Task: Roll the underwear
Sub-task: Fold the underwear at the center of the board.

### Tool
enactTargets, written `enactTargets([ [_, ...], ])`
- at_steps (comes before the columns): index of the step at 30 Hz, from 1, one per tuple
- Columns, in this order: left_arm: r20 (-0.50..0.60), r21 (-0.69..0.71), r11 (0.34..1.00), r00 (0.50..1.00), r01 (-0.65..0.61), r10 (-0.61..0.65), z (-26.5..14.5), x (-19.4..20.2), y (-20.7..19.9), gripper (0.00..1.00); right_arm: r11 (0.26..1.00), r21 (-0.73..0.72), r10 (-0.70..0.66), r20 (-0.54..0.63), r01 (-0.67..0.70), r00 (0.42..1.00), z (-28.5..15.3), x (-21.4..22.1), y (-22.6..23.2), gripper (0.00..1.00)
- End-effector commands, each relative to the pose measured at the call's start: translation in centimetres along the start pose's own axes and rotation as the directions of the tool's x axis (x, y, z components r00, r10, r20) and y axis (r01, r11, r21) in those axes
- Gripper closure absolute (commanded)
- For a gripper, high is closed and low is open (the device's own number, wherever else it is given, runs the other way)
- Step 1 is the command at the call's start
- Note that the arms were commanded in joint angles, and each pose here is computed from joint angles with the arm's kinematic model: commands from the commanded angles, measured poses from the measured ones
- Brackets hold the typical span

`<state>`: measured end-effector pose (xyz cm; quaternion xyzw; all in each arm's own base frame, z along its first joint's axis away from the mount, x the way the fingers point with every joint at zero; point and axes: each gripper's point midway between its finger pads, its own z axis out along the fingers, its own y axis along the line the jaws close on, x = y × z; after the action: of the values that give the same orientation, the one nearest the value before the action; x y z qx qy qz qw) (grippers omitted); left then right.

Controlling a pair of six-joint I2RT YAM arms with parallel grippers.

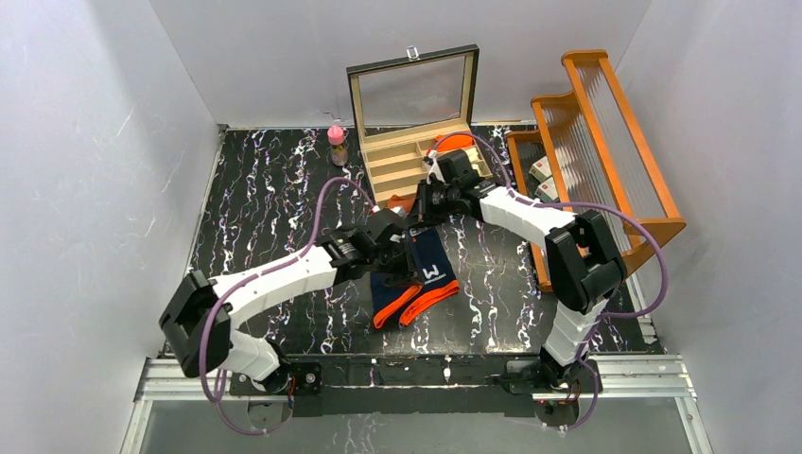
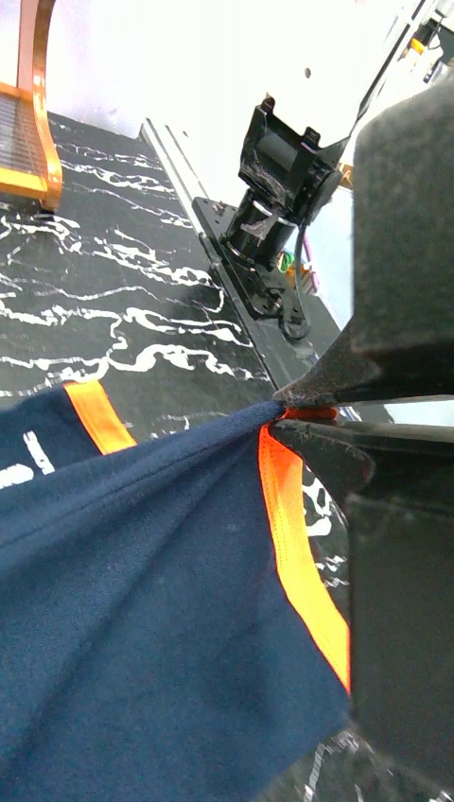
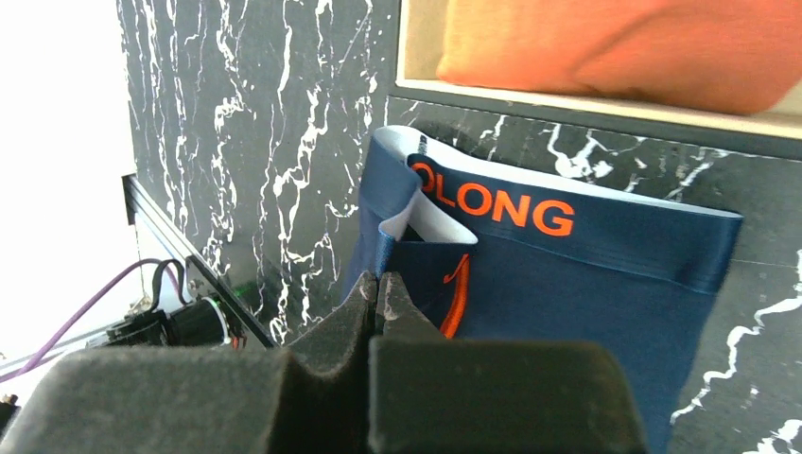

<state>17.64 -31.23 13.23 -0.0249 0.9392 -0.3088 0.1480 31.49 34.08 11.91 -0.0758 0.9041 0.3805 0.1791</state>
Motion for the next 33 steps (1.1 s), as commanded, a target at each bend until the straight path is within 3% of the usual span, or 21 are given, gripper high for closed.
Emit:
enactTargets([
  [1,0.064,0.059,0.998,0.998,-0.024,0.02,1.0,-1.5,-3.3,1.0,0.988,-0.116,-0.102,0.033,0.105,0.994,-2.1,-1.3,1.2,0.99],
  [13,0.054,0.028,0.999,0.998,-0.043,0.041,5.2,-1.5,-3.1,1.0,0.999,-0.003,-0.05,0.031,0.05,0.998,-2.3,-1.8,-5.8,0.99],
  [24,-0.025,0.139,0.989,0.998,-0.051,0.055,8.4,-0.6,-6.7,1.0,0.993,0.118,0.032,-0.037,-0.027,0.999,-1.6,-0.2,-10.1,0.99],
  [33,-0.062,0.11,0.992,0.995,-0.065,0.073,10.9,0.0,-6.2,0.99,0.979,0.2,0.03,0.005,-0.03,1.0,-2.9,-0.4,-12.7,0.99],
])
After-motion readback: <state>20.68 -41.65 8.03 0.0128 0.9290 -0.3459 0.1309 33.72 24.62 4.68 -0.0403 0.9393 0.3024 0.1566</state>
